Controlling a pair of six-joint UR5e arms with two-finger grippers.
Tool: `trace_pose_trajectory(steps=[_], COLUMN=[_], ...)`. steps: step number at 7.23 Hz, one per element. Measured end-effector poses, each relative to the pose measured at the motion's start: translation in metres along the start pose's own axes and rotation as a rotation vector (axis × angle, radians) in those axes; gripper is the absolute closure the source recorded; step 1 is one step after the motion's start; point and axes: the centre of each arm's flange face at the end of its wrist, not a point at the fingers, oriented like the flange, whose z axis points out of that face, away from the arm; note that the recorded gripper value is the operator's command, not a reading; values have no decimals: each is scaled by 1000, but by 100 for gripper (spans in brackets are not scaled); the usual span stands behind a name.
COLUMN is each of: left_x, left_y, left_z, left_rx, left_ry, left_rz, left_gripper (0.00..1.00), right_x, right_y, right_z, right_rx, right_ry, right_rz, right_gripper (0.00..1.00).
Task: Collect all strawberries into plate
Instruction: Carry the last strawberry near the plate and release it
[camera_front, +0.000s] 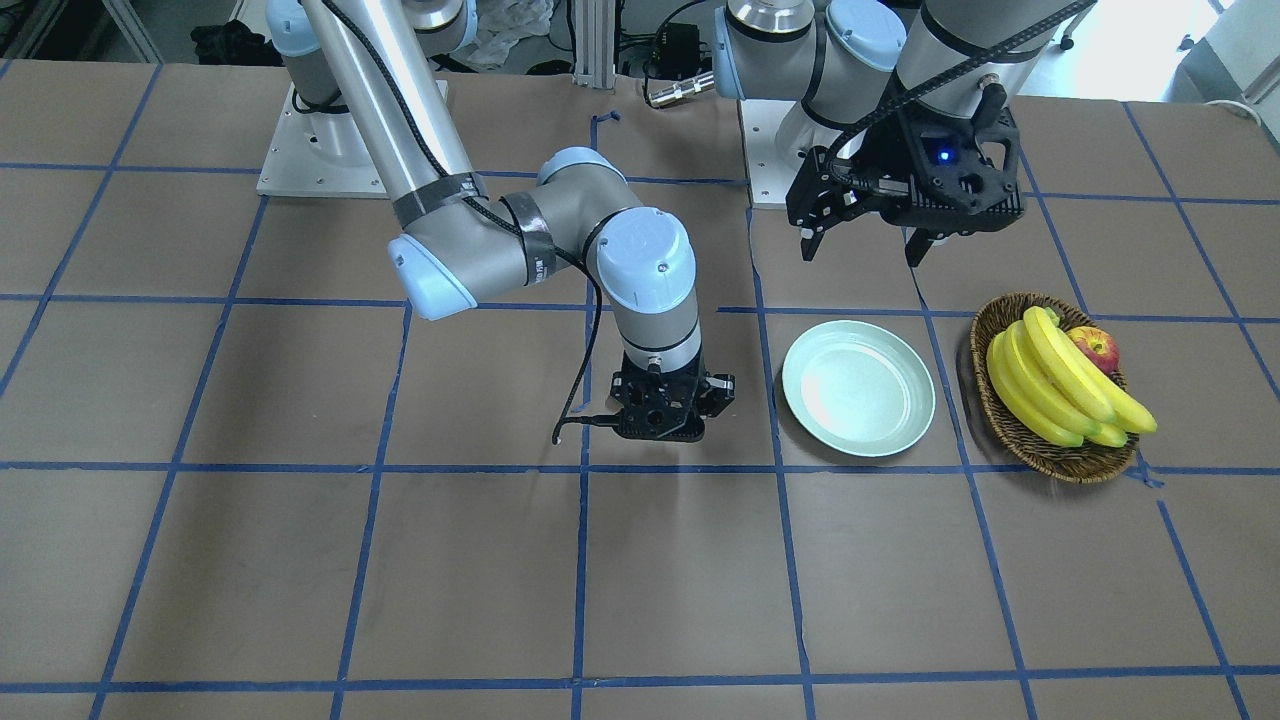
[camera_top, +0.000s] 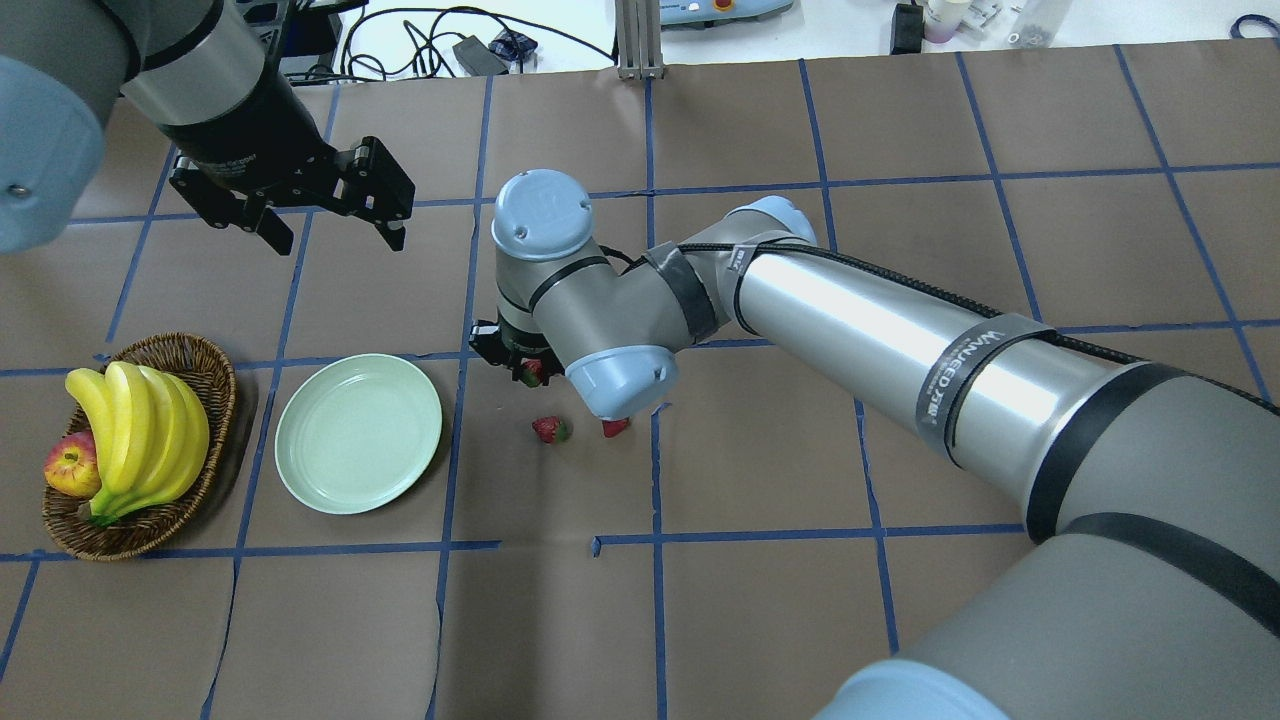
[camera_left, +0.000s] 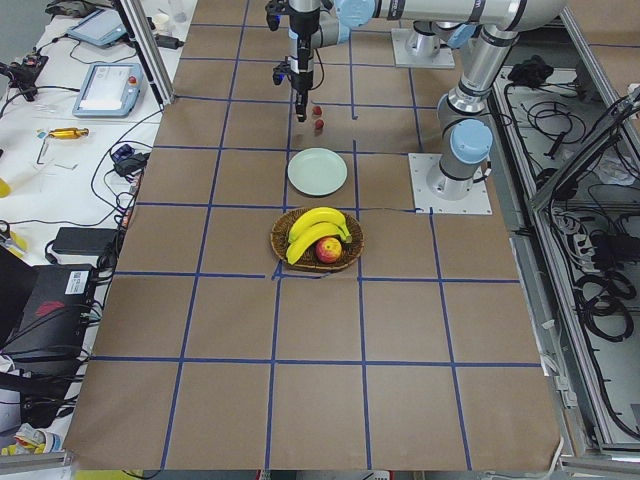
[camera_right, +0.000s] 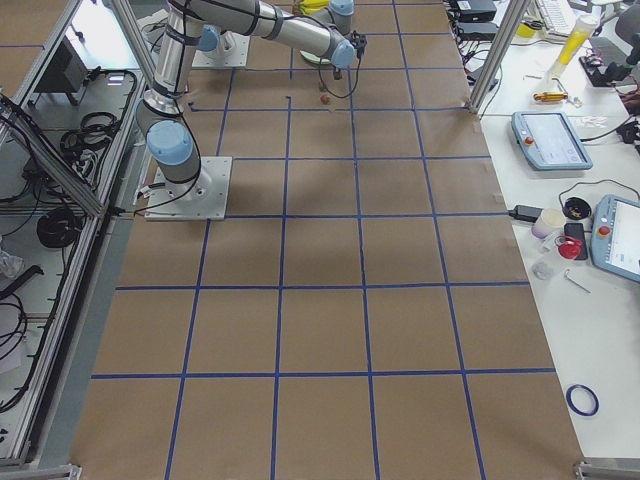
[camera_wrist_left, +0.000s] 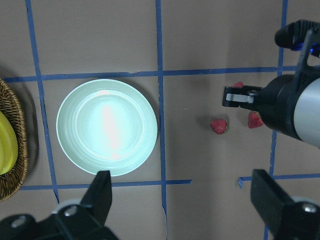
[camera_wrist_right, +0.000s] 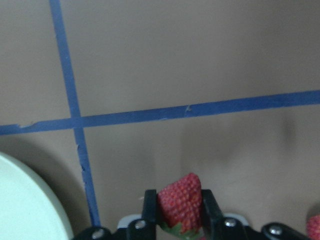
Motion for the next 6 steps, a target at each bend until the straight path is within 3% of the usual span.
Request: trace_pose_trajectory(steps=[1,2,4,6], left_x=[0,0,0,0], left_y=[0,0,0,0], left_z=[0,1,1,0], left_rx=[-1,-1,-2,-1], left_ry=[0,0,0,-1], left_rz=[0,0,0,0], left_gripper=[0,0,0,0], right_x=[-15,-21,-23,-15], right_y=[11,17,26,33], right_z=[7,15,21,5], right_rx=[2,-2,-29,-50], right_ry=[-12,-15,-20,-4], right_rz=[-10,-13,-13,-22], right_gripper=[56,1,0,0])
